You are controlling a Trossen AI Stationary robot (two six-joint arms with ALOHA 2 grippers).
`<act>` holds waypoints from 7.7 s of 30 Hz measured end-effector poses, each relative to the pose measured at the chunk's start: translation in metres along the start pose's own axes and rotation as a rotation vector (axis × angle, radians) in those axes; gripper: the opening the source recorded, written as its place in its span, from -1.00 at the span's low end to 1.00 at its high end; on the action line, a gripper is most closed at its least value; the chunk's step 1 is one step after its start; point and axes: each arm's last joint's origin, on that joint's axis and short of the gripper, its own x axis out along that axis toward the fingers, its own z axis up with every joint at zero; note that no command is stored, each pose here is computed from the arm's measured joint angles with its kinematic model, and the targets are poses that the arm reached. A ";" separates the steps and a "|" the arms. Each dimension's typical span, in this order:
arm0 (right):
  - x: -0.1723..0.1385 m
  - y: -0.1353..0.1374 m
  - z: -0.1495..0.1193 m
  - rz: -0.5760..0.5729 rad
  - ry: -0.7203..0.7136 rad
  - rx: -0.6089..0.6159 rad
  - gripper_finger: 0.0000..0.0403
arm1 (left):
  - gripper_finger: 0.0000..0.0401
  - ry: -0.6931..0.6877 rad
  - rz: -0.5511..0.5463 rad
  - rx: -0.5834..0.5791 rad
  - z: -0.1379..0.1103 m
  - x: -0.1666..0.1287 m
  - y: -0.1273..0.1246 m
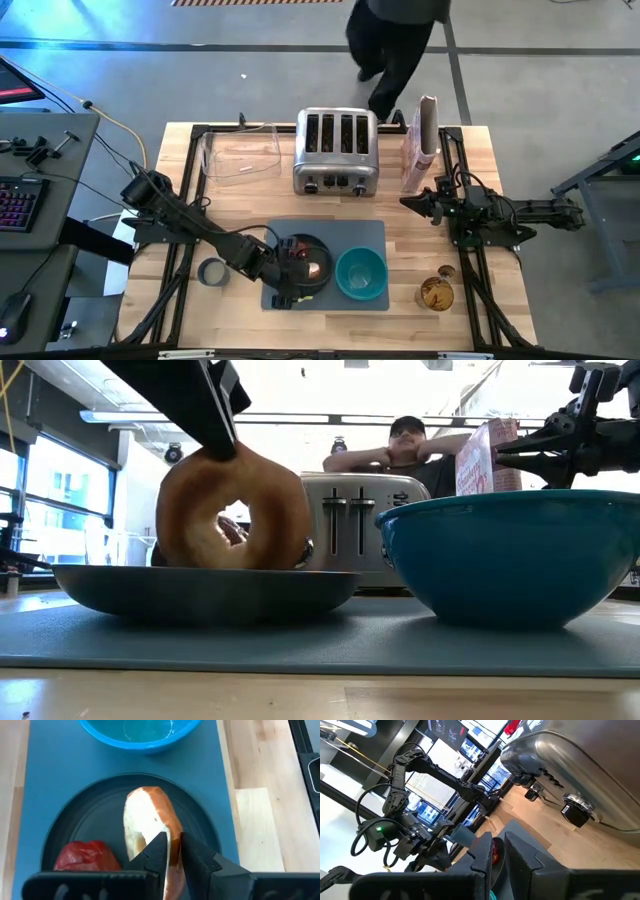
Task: Arrange a breakfast setting
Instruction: Put the bread on the black plate, then put the spoon on the table to the right of the blue bowl
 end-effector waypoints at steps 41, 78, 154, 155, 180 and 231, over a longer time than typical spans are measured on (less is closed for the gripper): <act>0.000 0.001 -0.001 0.019 0.026 0.167 -0.82 | -0.55 -0.100 -0.027 -0.194 0.014 0.002 0.009; -0.081 0.122 0.106 0.282 -0.121 -0.592 -0.03 | -0.55 -0.675 0.091 -0.560 0.082 -0.020 0.124; -0.016 0.172 0.078 -0.008 1.158 -0.004 -0.29 | -0.55 -0.712 0.171 -0.586 0.084 -0.020 0.160; -0.017 0.172 0.075 -0.038 1.165 -0.005 -0.29 | -0.55 -0.712 0.171 -0.586 0.084 -0.020 0.160; -0.012 0.178 0.010 -0.494 1.289 -0.191 -0.29 | -0.55 -0.712 0.170 -0.587 0.084 -0.020 0.160; 0.012 0.174 -0.055 -0.795 1.348 -0.336 -0.98 | -0.55 -0.697 0.142 -0.523 0.084 -0.020 0.161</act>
